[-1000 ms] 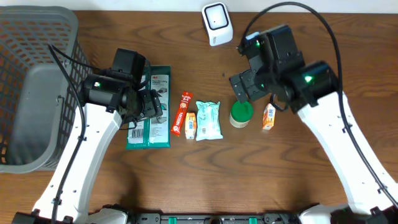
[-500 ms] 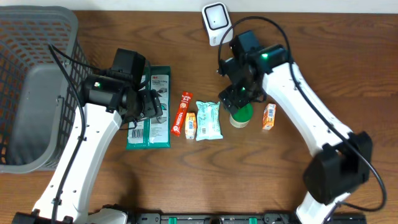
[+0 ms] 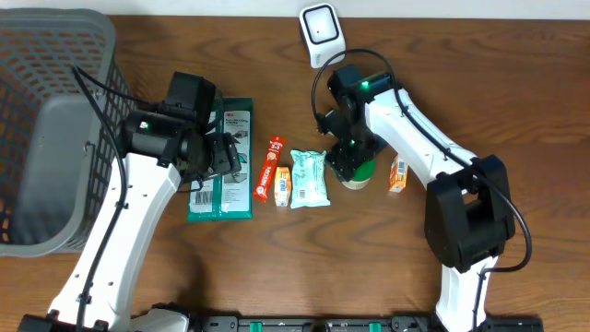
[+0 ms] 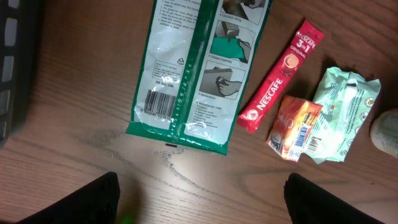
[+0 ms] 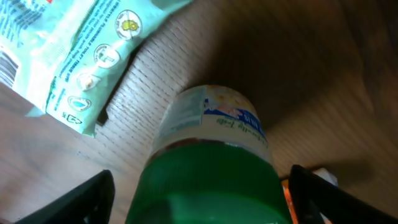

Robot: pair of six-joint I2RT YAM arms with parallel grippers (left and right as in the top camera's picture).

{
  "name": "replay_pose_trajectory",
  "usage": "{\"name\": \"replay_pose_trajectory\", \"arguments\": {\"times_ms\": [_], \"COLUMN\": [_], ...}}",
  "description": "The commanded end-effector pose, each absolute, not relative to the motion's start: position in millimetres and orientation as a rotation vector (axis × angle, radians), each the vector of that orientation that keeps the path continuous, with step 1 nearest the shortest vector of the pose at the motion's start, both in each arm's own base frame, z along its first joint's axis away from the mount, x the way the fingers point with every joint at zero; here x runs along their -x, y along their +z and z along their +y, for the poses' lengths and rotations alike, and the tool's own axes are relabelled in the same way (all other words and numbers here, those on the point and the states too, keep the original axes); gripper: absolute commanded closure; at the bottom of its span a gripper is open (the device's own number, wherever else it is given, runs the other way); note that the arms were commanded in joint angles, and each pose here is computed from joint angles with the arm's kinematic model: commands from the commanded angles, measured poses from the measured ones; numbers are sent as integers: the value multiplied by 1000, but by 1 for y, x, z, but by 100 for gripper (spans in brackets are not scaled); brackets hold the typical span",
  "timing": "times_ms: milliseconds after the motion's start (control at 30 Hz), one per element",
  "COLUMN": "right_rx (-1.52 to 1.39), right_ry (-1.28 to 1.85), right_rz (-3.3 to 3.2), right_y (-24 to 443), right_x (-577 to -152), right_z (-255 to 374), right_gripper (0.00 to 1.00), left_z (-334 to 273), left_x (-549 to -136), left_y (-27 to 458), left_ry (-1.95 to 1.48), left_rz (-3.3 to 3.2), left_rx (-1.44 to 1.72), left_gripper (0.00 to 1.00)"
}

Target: Scan the item barcode

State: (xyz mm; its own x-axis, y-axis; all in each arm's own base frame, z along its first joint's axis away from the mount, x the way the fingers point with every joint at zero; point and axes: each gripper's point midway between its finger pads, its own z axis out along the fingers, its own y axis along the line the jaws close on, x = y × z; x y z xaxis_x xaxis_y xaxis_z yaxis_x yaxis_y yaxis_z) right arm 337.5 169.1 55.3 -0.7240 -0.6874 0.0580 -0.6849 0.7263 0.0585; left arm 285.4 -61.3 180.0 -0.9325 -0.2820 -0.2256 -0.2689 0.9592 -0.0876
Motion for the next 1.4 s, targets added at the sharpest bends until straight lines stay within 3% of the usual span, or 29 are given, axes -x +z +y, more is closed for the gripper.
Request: {"name": "replay_pose_trajectory", "arguments": {"times_ms": [0,167,300,400,567,767,1000,1100,1267,1367], "right_rx": [-1143,-1063,-943,-782,-357,78,-39,-147,-195,-207], "right_ry": [-16,-12,-8,-3,-57,-266,-292,-303,-313,-292], "right_rz": [-2840,-2872,-2915,-2965,-3056,-3023,-3054,-3067,-3050,-3045], "right_y": [54,54,54,54,53,56,57,57,57,57], "right_x": [-338,-338,-338,-339,-342,-338,-349,-354,-351,-348], "right_z": [167,167,168,168,176,203,196,191,188,189], "right_gripper": [20,38,44,50,71,65,1,2,18,21], "left_z": [-61,-61,-61,-61,-61,-61,-61,-61,-61,-61], "left_x": [-286,-286,-286,-286,-286,-286,-286,-286,-286,-286], "left_y": [183,183,183,183,183,183,183,183,183,183], "left_ry": [-74,-74,-74,-74,-74,-74,-74,-74,-74,-74], "left_rz": [2863,2863,2863,2863,2863,2863,2863,2863,2863,2863], "left_rx": [402,402,402,402,402,402,402,402,402,402], "left_gripper": [15,15,15,15,15,15,15,15,15,15]}}
